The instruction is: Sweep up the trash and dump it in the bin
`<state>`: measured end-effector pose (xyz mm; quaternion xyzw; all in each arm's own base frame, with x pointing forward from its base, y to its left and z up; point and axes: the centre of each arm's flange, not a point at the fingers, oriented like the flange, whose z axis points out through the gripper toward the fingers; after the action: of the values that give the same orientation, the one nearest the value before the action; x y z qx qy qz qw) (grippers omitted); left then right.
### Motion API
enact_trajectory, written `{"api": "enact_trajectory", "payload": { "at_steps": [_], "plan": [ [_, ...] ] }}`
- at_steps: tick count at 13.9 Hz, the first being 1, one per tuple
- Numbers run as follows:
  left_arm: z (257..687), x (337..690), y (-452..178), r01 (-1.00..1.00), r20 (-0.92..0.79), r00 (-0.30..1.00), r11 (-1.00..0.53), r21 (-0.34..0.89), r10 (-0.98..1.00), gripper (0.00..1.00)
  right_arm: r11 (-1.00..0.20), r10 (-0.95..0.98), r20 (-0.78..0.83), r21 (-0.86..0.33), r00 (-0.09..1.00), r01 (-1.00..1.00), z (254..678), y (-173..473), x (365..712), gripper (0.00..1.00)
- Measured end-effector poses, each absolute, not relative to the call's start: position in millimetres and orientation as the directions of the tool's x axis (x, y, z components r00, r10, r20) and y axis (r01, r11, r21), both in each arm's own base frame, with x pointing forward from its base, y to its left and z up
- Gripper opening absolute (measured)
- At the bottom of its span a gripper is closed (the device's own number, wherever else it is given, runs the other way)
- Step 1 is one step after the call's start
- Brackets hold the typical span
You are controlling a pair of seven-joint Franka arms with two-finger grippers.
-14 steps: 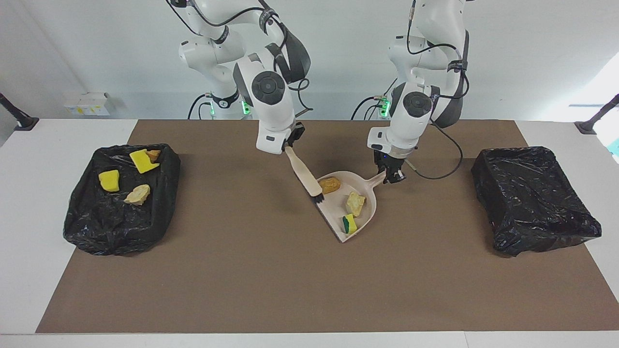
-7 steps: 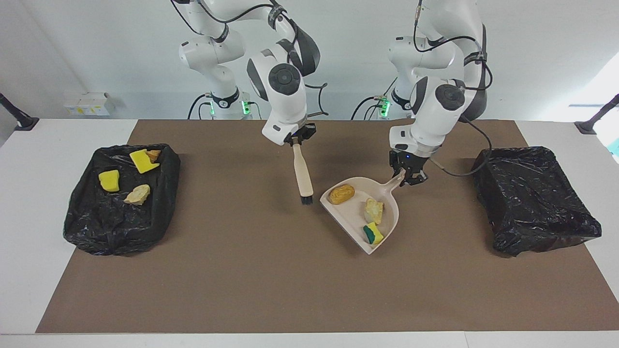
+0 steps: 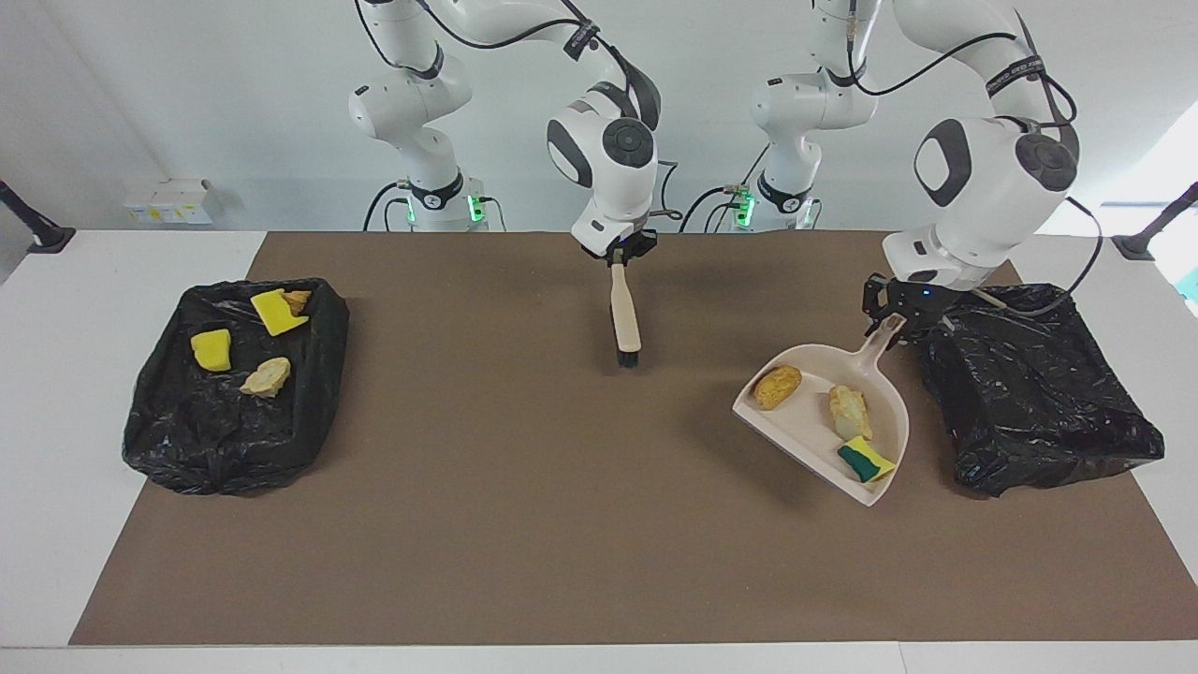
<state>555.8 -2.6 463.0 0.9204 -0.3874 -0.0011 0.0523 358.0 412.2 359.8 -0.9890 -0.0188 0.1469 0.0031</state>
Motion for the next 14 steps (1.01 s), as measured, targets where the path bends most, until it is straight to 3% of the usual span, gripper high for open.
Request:
{"api": "enact_trajectory", "payload": {
  "at_steps": [4, 9, 11, 14],
  "plan": [
    [483, 546, 100, -0.703, 0.013, 0.708, -0.702, 0.117, -0.706, 0.32, -0.999, 0.028, -0.351, -0.034, 0.936, 0.018, 353, 431, 318, 0.26],
    [503, 536, 215, -0.702, -0.002, 0.711, -0.711, 0.053, -0.703, 0.32, -0.999, 0.001, -0.315, -0.031, 0.949, -0.009, 332, 440, 286, 0.26],
    [507, 530, 257, -0.708, -0.023, 0.705, -0.705, 0.038, -0.709, 0.32, -0.999, -0.003, -0.312, -0.036, 0.95, -0.015, 336, 439, 289, 0.42],
    [503, 522, 317, -0.78, -0.097, 0.621, -0.625, 0.023, -0.778, 0.32, -0.999, -0.015, -0.314, -0.042, 0.949, -0.029, 351, 437, 301, 0.77]
  ]
}}
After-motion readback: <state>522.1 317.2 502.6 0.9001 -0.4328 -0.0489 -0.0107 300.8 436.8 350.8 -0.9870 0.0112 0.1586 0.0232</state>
